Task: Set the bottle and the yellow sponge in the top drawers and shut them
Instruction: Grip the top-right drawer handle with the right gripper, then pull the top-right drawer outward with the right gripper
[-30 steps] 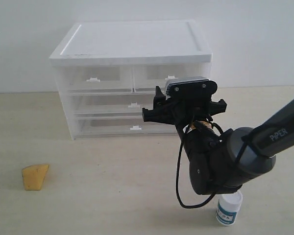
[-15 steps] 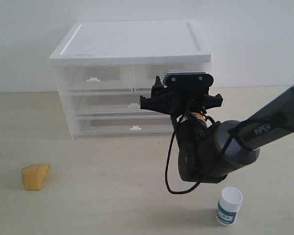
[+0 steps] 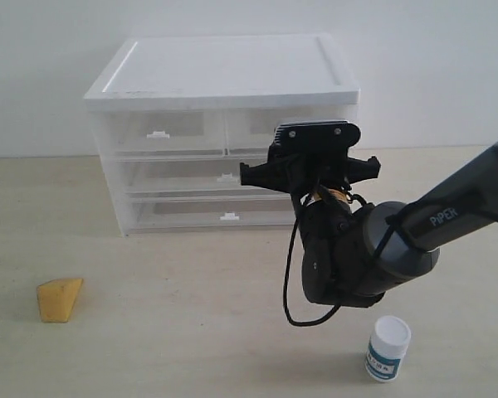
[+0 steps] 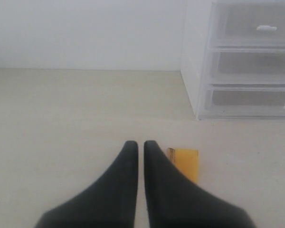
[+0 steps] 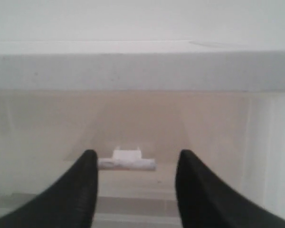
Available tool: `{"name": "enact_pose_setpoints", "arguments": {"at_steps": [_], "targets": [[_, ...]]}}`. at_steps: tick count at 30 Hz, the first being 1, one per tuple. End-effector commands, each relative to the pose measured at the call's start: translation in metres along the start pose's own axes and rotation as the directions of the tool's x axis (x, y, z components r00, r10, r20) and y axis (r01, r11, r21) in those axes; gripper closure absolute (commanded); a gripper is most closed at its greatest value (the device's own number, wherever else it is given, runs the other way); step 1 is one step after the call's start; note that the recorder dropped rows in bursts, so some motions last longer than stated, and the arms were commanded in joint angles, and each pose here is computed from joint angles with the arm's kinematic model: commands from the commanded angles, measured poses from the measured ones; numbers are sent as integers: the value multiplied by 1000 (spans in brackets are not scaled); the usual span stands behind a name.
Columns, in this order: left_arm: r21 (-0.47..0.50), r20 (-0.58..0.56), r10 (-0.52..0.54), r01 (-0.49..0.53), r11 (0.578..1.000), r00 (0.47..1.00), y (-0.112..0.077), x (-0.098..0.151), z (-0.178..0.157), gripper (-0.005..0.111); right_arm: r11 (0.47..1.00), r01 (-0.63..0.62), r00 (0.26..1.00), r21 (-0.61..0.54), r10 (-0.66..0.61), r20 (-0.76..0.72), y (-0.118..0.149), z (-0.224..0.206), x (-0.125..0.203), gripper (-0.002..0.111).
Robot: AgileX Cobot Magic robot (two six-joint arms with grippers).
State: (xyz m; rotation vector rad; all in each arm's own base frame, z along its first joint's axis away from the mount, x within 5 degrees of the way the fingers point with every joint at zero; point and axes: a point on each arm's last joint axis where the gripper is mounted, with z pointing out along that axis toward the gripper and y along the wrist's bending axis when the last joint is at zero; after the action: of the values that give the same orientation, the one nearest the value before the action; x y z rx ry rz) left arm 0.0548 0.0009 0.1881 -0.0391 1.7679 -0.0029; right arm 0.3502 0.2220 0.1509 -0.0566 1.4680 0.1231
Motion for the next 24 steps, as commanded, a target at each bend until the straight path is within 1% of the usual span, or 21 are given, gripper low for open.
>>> {"name": "enact_pose_setpoints", "arguments": {"at_steps": [1, 2, 8, 12, 16, 21, 24], "targets": [[-3, 2, -9, 9, 1000, 1000, 0, 1, 0, 102, 1000, 2, 1000, 12, -2, 10, -9, 10, -4, 103], [-3, 2, -9, 9, 1000, 1000, 0, 1, 0, 102, 1000, -2, 1000, 13, 1, 7, -9, 10, -4, 108], [-3, 2, -9, 9, 1000, 1000, 0, 1, 0, 102, 1000, -1, 1000, 8, 1, -23, -10, 7, 0, 108], [-3, 2, -9, 9, 1000, 1000, 0, 1, 0, 102, 1000, -12, 999, 16, 12, -30, -17, -5, 5, 108], [-3, 2, -9, 9, 1000, 1000, 0, 1, 0, 102, 999, -39, 998, 11, 39, -40, -21, -20, 2, 108], [-3, 2, -9, 9, 1000, 1000, 0, 1, 0, 102, 999, -28, 998, -37, 26, -62, -13, -42, -4, 108], [-3, 2, -9, 9, 1000, 1000, 0, 1, 0, 102, 998, -39, 996, -41, 36, -78, -5, -53, -5, 108]]}}
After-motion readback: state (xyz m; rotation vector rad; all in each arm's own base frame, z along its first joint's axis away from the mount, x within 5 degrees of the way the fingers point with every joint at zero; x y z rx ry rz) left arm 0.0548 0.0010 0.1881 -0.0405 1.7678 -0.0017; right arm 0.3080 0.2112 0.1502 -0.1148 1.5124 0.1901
